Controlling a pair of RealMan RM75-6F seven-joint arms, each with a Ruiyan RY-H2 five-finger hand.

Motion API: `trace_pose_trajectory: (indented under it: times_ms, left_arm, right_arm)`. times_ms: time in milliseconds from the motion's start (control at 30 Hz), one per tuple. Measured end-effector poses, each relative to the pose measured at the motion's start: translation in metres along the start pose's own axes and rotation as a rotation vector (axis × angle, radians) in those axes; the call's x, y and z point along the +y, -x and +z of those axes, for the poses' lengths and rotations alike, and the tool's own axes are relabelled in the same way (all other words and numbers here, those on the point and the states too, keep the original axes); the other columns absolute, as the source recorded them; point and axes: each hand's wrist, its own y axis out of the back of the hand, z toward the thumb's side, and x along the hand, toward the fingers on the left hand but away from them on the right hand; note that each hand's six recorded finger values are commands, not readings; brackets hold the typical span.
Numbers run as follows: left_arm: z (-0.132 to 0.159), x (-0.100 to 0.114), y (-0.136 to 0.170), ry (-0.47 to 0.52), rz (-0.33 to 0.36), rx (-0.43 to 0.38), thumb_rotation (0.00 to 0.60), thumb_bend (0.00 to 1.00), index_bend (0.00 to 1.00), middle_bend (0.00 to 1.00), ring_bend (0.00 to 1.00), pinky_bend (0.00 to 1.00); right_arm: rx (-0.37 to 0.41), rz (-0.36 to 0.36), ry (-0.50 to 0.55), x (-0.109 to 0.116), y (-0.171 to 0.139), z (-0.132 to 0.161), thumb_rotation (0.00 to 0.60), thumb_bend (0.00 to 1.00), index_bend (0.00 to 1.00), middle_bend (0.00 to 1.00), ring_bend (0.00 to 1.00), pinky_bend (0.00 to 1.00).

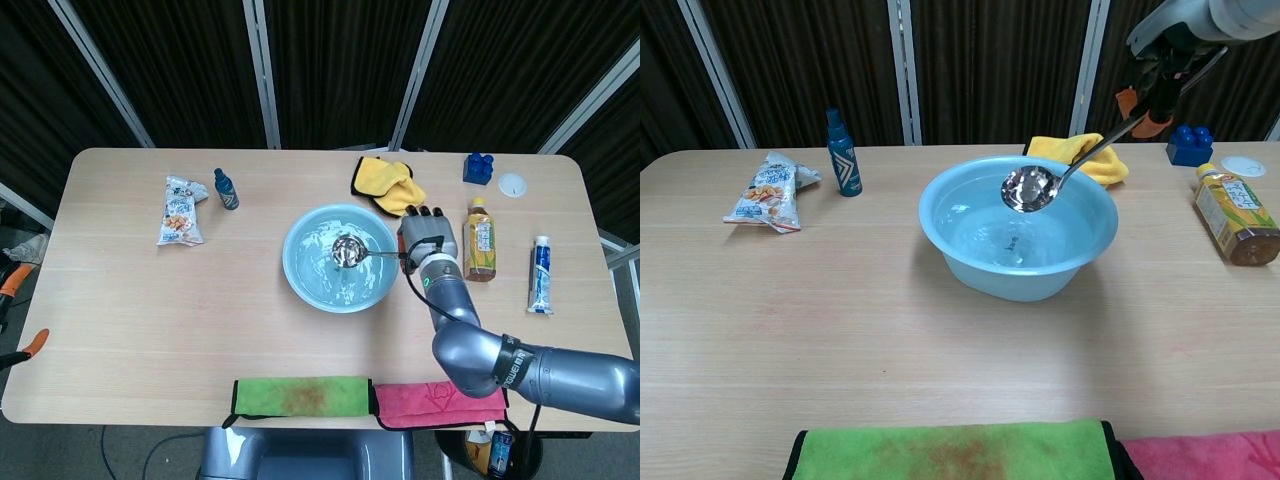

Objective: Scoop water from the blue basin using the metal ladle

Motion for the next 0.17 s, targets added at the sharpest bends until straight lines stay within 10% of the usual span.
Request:
trace_pose_trajectory:
  times_ms: [167]
  left_arm:
    - [0.0002, -0.0006, 0.0003, -0.003, -0.001, 0.003, 0.600, 0.30, 0.02, 0.00, 0.00, 0.00]
  right_arm:
    - [-0.007, 0.006, -0.005, -0.0007, -0.0004, -0.0031, 0.600, 0.63, 0.71, 0.05, 0.00, 0.00]
